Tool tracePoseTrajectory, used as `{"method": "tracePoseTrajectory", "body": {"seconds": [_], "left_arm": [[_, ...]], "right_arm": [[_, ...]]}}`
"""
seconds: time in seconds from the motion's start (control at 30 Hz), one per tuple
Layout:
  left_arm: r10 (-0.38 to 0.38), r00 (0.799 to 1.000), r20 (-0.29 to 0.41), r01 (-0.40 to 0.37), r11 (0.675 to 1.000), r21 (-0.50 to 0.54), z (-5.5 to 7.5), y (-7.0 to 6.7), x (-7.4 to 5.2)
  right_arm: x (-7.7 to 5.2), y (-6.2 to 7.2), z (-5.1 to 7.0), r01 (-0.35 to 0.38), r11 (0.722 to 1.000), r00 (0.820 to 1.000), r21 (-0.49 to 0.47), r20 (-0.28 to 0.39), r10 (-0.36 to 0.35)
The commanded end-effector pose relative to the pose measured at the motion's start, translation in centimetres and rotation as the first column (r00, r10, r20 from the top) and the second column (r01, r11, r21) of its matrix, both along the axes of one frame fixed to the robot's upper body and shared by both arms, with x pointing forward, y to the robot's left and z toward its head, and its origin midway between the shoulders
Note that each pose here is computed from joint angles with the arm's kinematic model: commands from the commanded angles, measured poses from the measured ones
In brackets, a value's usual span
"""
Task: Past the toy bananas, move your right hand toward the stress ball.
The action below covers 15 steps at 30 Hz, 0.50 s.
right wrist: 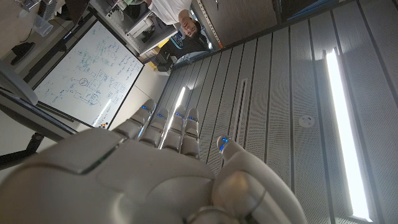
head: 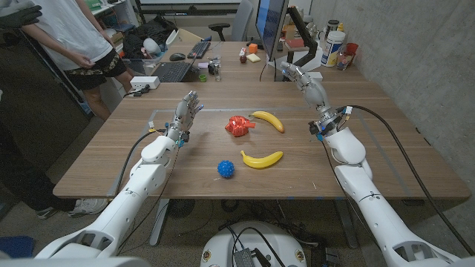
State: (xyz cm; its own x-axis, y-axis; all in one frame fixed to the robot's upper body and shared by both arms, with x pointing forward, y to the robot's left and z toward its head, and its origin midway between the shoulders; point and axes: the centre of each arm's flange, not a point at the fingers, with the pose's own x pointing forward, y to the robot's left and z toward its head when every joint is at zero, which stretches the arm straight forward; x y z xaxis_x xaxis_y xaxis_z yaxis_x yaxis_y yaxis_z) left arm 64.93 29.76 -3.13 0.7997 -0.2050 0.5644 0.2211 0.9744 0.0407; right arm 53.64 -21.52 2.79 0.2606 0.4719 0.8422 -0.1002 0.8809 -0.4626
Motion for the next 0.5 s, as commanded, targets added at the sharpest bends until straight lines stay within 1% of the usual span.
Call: {"method": "tracePoseTrajectory", "body": {"seconds": [0.03,0.5], "left_arm": [[-0.004,1.000,0.001,0.004,1.000,0.000,0.0,0.2,0.1],[-0.008,1.000,-0.002,0.008,1.000,0.000,0.0,0.3,0.2]], "right_arm": [[-1.0,0.8,0.1,-0.014,1.000,0.998,-0.027,0.060,0.015],[-2.1,1.7,-0.2,-0.018,0.996,0.994,-0.082,0.106,0.027]]}}
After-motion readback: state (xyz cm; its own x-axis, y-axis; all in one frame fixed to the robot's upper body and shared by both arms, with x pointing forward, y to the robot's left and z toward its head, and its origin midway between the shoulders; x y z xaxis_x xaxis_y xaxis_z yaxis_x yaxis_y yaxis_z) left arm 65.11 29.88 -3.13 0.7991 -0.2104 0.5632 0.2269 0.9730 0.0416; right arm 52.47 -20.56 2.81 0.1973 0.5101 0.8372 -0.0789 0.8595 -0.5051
